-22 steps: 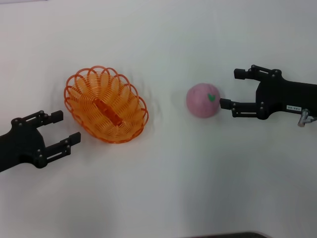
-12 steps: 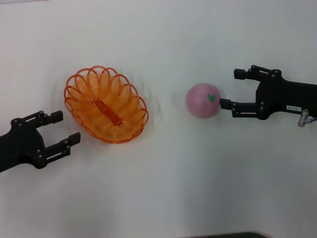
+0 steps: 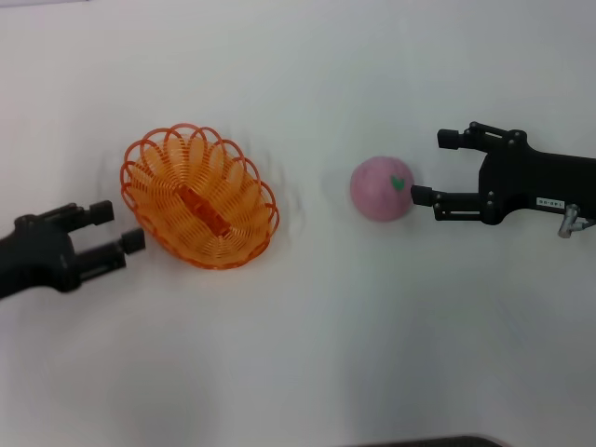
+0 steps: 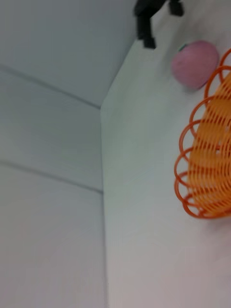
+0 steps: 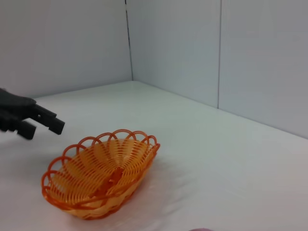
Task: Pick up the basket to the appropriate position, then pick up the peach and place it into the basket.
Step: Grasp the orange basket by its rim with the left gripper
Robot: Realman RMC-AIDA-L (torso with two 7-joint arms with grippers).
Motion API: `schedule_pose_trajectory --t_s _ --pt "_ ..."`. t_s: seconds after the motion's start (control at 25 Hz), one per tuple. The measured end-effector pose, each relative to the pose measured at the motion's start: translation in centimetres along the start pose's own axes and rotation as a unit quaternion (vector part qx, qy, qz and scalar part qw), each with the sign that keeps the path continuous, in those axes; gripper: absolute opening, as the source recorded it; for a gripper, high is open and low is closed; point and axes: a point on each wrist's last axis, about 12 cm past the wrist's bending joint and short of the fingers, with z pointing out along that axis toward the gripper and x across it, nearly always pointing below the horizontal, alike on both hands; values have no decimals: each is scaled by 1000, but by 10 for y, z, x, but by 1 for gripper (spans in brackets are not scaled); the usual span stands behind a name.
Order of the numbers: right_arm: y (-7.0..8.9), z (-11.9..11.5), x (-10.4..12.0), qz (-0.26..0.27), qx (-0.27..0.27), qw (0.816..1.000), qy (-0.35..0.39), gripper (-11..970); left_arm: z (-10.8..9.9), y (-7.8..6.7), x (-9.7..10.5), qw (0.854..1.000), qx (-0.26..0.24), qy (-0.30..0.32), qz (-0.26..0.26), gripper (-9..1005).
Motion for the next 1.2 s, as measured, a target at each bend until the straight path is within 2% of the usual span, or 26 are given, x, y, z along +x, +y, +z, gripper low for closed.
schedule_pose_trajectory --t_s 0.12,0.32,0.44,0.48,0.64,0.92,1.08,1.2 --pt "0 0 0 0 -1 1000 0 925 -2 7 -12 998 -4 6 -66 689" --pt "0 1 -1 -1 -2 1000 0 925 -3 17 -29 991 -5 17 -134 688" --pt "0 1 -1 -1 -2 1000 0 925 -3 29 -42 979 -21 67 -191 687" --pt "0 1 -1 -1 -2 1000 0 925 -1 36 -50 969 -37 104 -220 687" --pt "0 1 -1 -1 -3 1000 0 925 4 41 -61 964 -44 132 -228 686" --pt "0 2 -1 -4 -7 1000 5 925 4 50 -86 965 -62 138 -215 686" --pt "0 3 -1 -3 -9 1000 5 925 5 58 -104 957 -91 162 -223 686" --pt "1 3 -1 -4 -11 1000 6 926 9 58 -110 957 -90 171 -217 686"
